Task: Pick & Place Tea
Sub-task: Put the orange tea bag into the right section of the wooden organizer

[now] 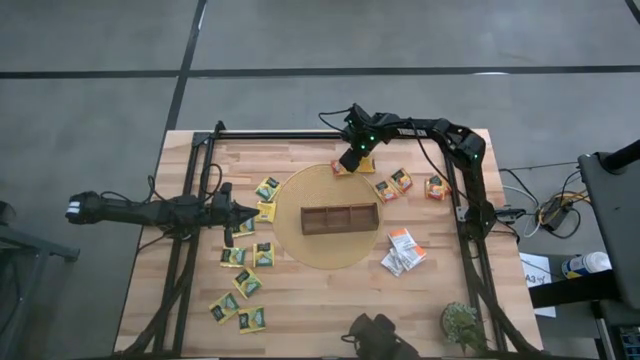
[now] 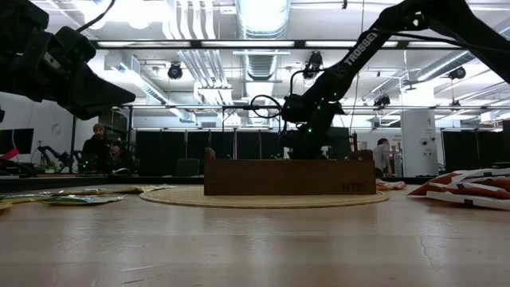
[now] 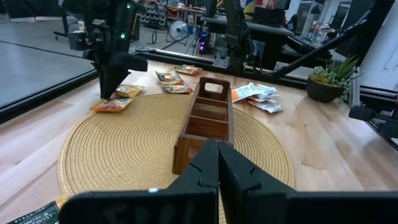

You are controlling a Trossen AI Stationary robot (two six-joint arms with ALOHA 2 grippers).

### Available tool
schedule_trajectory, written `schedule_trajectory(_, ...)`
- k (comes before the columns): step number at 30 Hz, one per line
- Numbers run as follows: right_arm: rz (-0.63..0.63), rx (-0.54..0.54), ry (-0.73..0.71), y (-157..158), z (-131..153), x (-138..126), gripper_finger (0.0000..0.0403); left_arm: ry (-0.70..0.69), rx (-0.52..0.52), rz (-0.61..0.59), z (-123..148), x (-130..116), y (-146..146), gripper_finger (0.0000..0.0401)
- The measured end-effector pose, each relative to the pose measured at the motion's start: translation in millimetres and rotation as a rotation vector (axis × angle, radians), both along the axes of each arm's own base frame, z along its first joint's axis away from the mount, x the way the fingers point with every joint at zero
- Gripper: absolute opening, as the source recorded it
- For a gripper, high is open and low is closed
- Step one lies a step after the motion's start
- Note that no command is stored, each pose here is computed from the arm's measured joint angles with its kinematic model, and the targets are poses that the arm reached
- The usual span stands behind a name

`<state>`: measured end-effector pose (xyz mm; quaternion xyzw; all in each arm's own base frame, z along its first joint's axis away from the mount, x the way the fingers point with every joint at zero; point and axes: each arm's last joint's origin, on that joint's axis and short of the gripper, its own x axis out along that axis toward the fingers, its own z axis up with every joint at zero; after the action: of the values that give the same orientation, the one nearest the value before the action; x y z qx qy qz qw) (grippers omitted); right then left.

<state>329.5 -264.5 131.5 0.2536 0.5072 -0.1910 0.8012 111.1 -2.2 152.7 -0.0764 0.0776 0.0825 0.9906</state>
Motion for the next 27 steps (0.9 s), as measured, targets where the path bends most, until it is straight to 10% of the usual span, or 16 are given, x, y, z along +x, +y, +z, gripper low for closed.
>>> schedule_trajectory(27,0.277,-0.243,0.074,51.1,37.4,43.7,0.0008,0.001,0.000,0.000,-0.1,0.0,0.0,0.0000)
